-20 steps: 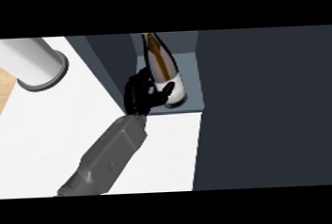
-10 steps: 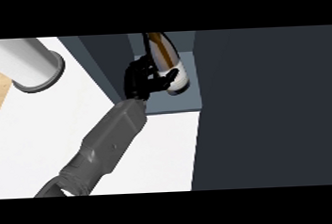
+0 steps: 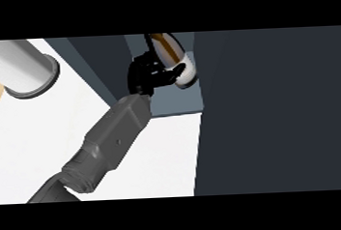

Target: Pick up the wine, place it into the cabinet and close the cabinet

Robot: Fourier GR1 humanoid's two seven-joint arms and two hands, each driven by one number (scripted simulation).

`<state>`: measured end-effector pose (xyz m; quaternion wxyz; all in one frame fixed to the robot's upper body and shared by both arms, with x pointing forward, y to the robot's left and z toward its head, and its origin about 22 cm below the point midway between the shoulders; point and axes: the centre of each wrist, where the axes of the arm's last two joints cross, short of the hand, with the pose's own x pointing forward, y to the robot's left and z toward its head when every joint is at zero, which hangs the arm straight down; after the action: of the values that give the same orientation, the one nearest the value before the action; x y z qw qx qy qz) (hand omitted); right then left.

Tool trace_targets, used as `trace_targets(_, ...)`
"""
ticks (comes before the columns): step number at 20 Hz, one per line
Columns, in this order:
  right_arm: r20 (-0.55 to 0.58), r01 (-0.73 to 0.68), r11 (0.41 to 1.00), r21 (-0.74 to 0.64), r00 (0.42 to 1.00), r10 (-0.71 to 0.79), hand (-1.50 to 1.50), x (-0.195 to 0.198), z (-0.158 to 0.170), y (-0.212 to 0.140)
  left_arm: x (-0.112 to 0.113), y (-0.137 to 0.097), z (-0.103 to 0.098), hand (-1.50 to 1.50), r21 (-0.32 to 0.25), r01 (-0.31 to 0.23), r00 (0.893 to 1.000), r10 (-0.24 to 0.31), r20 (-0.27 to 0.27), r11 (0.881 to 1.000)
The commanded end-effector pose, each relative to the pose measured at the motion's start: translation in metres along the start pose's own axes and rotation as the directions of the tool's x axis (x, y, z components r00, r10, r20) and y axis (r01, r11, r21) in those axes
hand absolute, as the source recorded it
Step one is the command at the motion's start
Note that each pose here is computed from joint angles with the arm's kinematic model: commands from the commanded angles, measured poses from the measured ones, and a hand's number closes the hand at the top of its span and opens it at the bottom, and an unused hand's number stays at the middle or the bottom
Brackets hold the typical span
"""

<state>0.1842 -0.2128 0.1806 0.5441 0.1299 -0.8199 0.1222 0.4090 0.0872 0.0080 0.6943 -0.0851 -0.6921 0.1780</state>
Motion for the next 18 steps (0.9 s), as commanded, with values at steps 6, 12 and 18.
trace_targets(6, 0.016, 0.021, 0.999, 0.044, 1.0, -0.021, -1.5, -0.004, -0.011, -0.002, -0.006, -0.005, 0.01, 1.5, 0.022, -0.033, 0.999, 0.033, 0.013, 0.999)
trace_targets(12, 0.018, 0.011, 0.997, 0.07, 1.0, -0.013, -1.5, -0.001, -0.011, -0.003, -0.021, 0.004, 0.022, 1.5, -0.006, -0.026, 1.0, 0.026, -0.003, 1.0)
trace_targets(18, 0.017, 0.041, 0.997, 0.057, 0.999, -0.042, -1.5, -0.001, -0.007, 0.003, -0.02, -0.002, 0.024, 1.5, 0.026, -0.038, 0.999, 0.037, 0.023, 0.999)
